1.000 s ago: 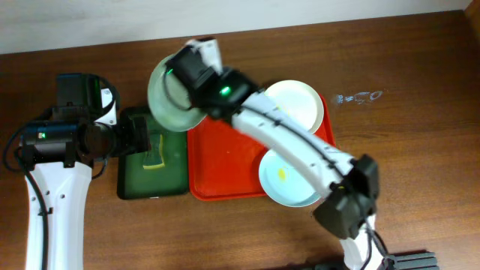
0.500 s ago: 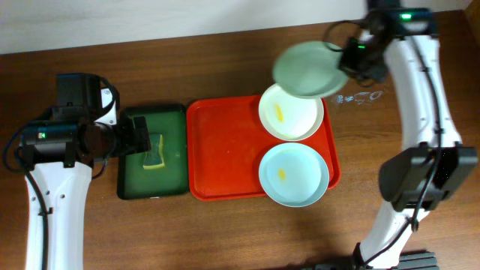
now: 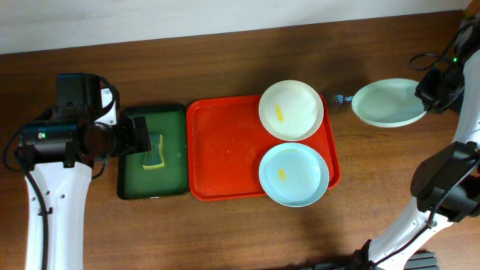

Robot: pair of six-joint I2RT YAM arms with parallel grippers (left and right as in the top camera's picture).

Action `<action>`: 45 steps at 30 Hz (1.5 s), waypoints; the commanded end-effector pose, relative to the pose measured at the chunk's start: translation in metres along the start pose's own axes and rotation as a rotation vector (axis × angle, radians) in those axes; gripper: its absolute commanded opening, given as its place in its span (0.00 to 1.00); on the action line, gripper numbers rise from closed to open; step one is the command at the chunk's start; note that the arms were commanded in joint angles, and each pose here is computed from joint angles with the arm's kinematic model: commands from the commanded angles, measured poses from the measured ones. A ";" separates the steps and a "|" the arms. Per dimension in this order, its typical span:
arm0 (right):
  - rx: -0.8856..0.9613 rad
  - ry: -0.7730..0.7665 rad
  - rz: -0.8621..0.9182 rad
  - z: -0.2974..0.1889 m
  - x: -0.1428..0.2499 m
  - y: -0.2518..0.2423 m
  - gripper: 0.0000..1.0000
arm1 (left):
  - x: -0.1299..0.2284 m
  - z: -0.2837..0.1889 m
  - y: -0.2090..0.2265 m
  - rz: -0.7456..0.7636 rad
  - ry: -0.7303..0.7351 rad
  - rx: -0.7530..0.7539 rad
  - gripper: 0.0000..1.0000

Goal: Clean dirty plates on tray and stack at the side
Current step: 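Set the pale green plate down on the table right of the red tray, then pull the light blue plate toward the tray center with the right gripper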

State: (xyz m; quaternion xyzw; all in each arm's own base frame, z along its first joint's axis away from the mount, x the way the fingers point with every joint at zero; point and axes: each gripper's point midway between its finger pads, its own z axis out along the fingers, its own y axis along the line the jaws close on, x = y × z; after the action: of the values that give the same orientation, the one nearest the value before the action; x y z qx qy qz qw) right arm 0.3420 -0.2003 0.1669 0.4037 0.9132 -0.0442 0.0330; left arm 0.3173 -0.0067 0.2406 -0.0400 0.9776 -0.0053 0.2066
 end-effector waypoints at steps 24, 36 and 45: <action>0.066 0.112 -0.089 0.087 0.046 0.014 0.50 | -0.004 -0.006 0.001 -0.012 -0.025 -0.002 0.99; -0.228 0.374 -0.286 0.070 0.105 0.049 0.84 | -0.004 -0.006 0.001 -0.012 -0.025 -0.002 0.99; -0.242 0.563 -0.438 0.071 0.162 0.051 0.58 | -0.004 -0.006 0.001 -0.012 -0.025 -0.002 0.99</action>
State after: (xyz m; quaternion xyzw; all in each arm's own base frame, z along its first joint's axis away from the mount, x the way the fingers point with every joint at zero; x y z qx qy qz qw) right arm 0.2779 -0.0724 0.0839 0.2171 0.9467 0.1630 -0.1734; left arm 0.3174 -0.0067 0.2406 -0.0402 0.9775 -0.0052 0.2068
